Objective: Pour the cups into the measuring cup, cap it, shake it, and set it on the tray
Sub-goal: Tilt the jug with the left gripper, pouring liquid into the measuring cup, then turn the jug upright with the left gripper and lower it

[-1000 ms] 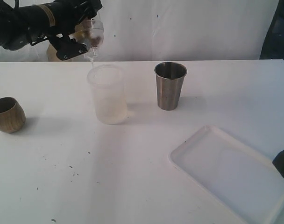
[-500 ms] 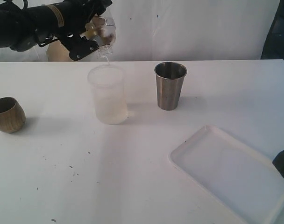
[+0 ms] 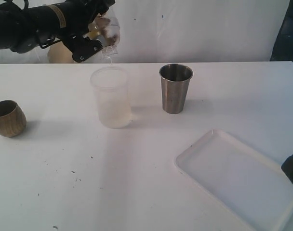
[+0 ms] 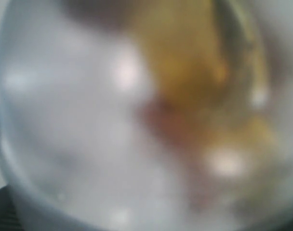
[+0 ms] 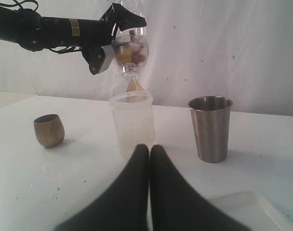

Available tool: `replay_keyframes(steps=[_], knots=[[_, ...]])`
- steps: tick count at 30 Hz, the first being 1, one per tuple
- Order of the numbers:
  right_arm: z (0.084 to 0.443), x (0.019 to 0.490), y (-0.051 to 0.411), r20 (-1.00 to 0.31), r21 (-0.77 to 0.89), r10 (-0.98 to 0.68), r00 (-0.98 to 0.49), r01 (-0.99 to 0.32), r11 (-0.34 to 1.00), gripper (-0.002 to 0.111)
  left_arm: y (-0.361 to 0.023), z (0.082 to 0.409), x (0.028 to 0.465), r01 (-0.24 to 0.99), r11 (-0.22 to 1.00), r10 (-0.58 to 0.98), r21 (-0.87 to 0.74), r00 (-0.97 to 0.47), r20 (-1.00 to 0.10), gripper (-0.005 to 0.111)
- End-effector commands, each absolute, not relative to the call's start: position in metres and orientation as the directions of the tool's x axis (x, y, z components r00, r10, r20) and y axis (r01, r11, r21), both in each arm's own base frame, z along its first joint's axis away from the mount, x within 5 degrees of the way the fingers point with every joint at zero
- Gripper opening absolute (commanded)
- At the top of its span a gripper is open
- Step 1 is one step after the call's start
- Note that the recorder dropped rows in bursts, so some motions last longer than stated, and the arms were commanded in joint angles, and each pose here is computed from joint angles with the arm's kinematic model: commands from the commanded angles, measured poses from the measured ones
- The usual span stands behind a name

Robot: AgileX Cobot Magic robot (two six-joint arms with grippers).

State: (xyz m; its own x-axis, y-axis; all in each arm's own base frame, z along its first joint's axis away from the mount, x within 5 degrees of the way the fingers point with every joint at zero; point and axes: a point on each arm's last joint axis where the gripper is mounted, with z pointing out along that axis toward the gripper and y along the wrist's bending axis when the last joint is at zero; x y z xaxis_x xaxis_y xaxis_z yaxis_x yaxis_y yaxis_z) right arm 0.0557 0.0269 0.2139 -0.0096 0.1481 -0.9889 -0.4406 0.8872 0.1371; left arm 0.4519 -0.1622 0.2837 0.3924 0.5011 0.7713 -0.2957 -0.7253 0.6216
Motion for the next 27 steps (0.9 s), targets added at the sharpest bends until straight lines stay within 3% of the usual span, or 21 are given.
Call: replay_keyframes(steps=[1, 3, 7, 10, 15, 18, 21, 27], knots=[[0.214, 0.056, 0.026, -0.988, 0.133, 0.152, 0.009, -0.429, 0.893, 0.000, -0.164, 0.300, 0.449, -0.330, -0.697, 0.526, 0.636, 0.368, 0.767, 0.000], [0.214, 0.056, 0.026, -0.988, 0.133, 0.152, 0.009, -0.429, 0.893, 0.000, -0.163, 0.298, 0.449, -0.306, -0.699, 0.535, 0.647, 0.376, 0.756, 0.000], [0.214, 0.056, 0.026, -0.988, 0.133, 0.152, 0.009, -0.429, 0.893, 0.000, -0.158, 0.294, 0.451, -0.159, -0.611, 0.671, 0.776, 0.416, 0.614, 0.000], [0.214, 0.056, 0.026, -0.988, 0.133, 0.152, 0.009, -0.429, 0.893, 0.000, -0.154, 0.292, 0.453, -0.035, -0.467, 0.797, 0.883, 0.416, 0.438, 0.000], [0.214, 0.056, 0.026, -0.988, 0.133, 0.154, 0.013, -0.429, 0.893, 0.000, -0.150, 0.293, 0.454, 0.144, -0.069, 0.935, 0.987, 0.355, 0.013, 0.000], [0.214, 0.056, 0.026, -0.988, 0.133, 0.154, 0.013, -0.429, 0.893, 0.000, -0.149, 0.291, 0.454, 0.275, 0.294, 0.900, 0.915, 0.242, -0.362, 0.000], [0.214, 0.056, 0.026, -0.988, 0.133, 0.154, 0.013, -0.429, 0.893, 0.000, -0.147, 0.287, 0.454, 0.362, 0.520, 0.800, 0.774, 0.112, -0.590, 0.000], [0.214, 0.056, 0.026, -0.988, 0.133, 0.154, 0.013, -0.429, 0.893, 0.000, -0.141, 0.284, 0.438, 0.513, 0.630, 0.727, 0.583, -0.126, -0.675, 0.000]])
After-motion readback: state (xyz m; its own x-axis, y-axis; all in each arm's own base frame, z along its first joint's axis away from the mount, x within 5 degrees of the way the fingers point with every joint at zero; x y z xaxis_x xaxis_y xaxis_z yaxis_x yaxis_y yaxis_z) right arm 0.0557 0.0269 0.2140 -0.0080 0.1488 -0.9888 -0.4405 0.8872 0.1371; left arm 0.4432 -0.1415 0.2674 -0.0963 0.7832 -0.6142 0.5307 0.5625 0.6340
